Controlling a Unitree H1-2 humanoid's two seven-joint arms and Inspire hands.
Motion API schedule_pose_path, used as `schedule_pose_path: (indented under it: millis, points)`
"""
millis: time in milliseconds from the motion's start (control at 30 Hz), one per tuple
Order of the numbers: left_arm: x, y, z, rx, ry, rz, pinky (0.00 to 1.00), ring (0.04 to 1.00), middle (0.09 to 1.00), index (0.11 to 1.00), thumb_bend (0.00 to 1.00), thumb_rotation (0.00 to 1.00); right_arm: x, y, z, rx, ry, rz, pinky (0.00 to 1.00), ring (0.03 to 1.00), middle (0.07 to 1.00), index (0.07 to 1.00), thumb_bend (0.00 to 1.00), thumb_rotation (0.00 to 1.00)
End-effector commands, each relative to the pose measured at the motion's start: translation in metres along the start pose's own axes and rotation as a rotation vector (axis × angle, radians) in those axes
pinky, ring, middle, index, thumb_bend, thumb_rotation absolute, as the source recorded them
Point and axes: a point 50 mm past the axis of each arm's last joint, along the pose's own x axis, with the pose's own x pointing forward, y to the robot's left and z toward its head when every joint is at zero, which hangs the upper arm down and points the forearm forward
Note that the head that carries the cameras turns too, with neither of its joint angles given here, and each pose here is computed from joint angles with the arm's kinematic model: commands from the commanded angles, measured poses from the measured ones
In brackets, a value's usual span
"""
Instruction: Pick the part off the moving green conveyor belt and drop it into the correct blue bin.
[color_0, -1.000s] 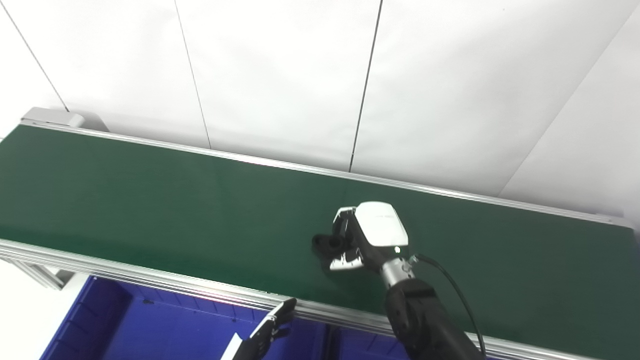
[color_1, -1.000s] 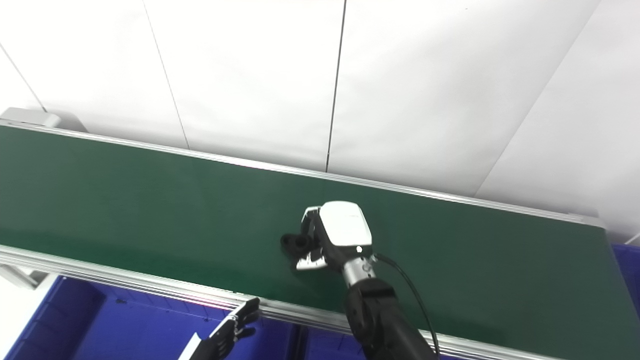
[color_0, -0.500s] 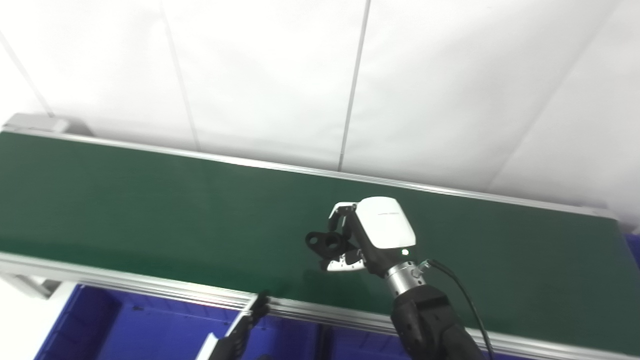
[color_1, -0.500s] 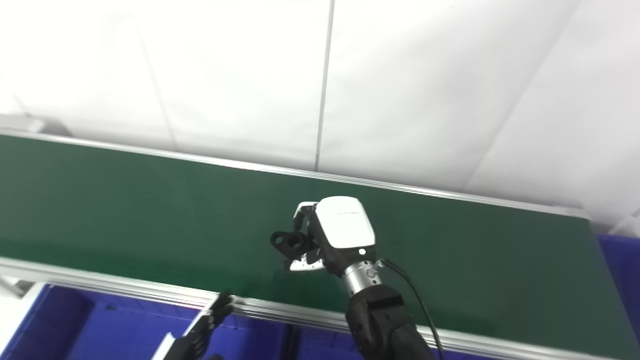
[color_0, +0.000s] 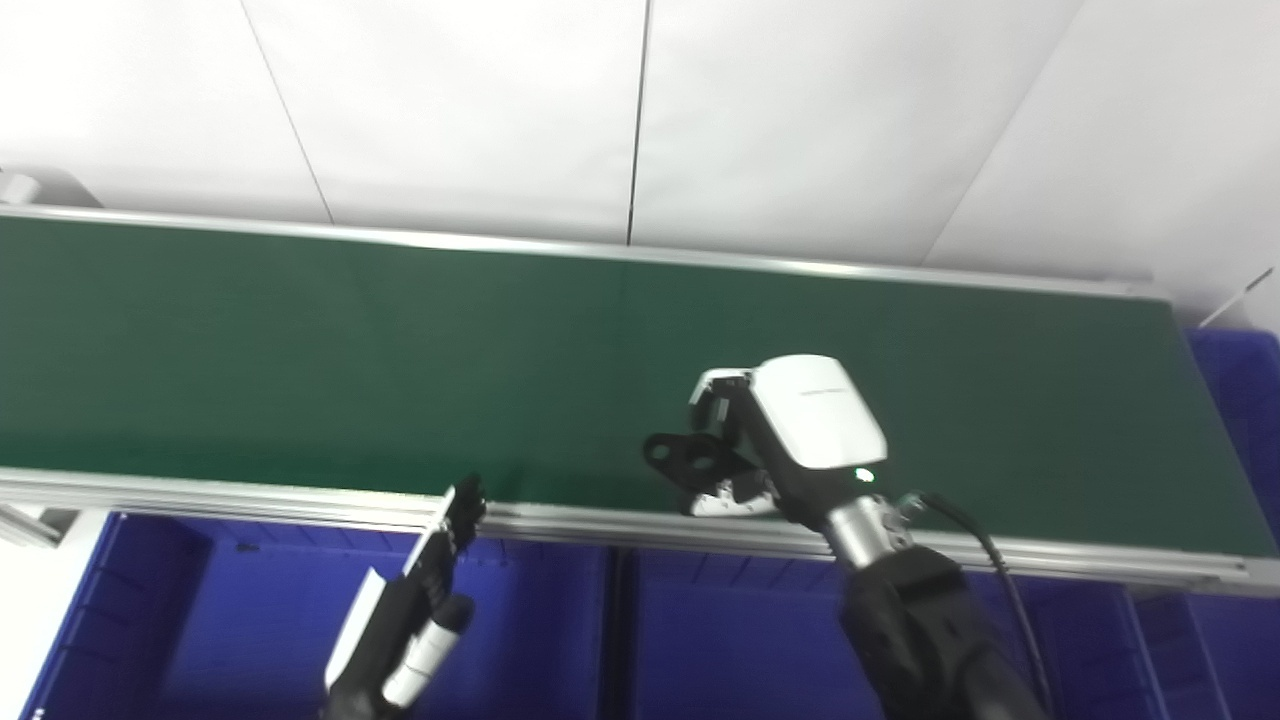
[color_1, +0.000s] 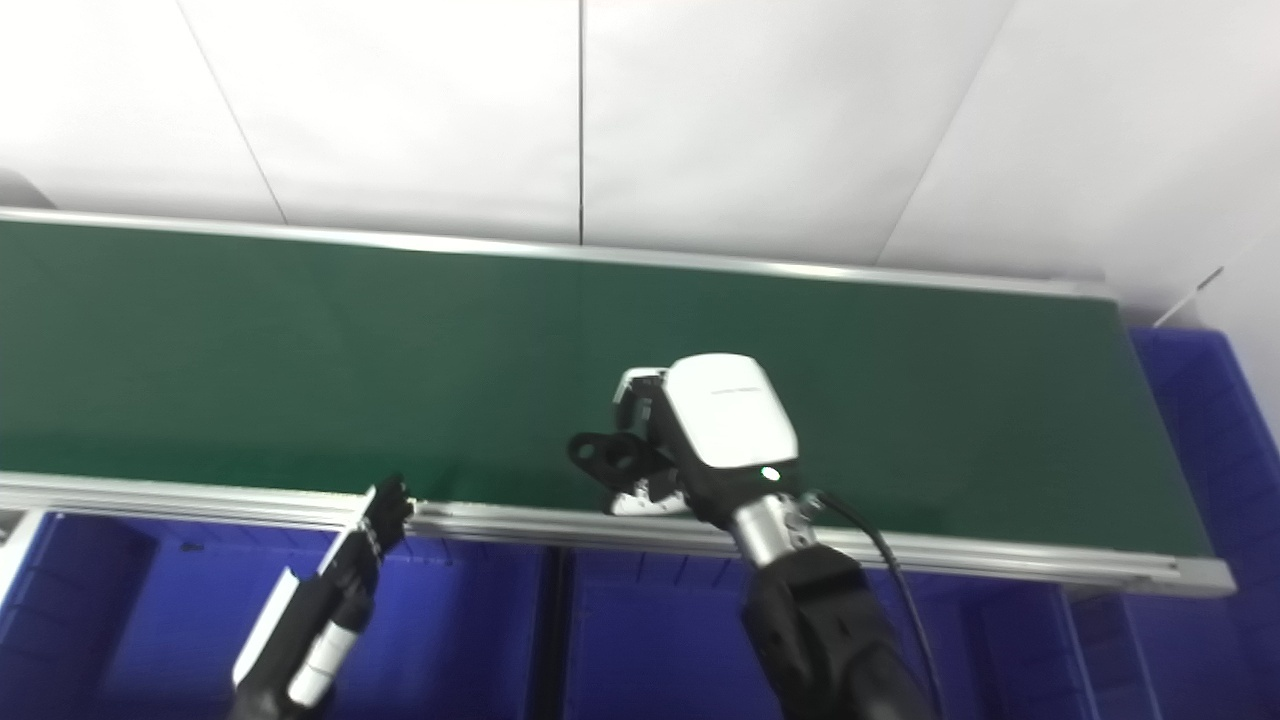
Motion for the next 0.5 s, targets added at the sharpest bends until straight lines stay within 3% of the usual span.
schedule_pose_path:
  millis: [0, 233, 467]
  points:
    - [0.004, 0.009, 0.009, 0.008, -0.043, -0.007, 1.00, 0.976, 0.988, 1.000, 0.68, 0.90, -0.010, -0.005, 0.006, -0.001, 0.022, -0.013, 0.13, 0.195, 0.297, 0.487, 0.51, 0.13]
    - [0.009, 0.024, 0.014, 0.021, -0.044, -0.029, 0.98, 0.964, 0.978, 1.000, 0.68, 0.88, -0.034, 0.013, 0.011, -0.003, 0.099, 0.078, 0.22, 0.299, 0.411, 0.488, 0.50, 0.14]
    - [0.010, 0.029, 0.017, 0.021, -0.035, -0.043, 1.00, 0.966, 0.979, 1.000, 0.65, 0.88, -0.037, 0.031, 0.003, -0.033, 0.149, 0.160, 0.18, 0.247, 0.369, 0.492, 0.50, 0.13]
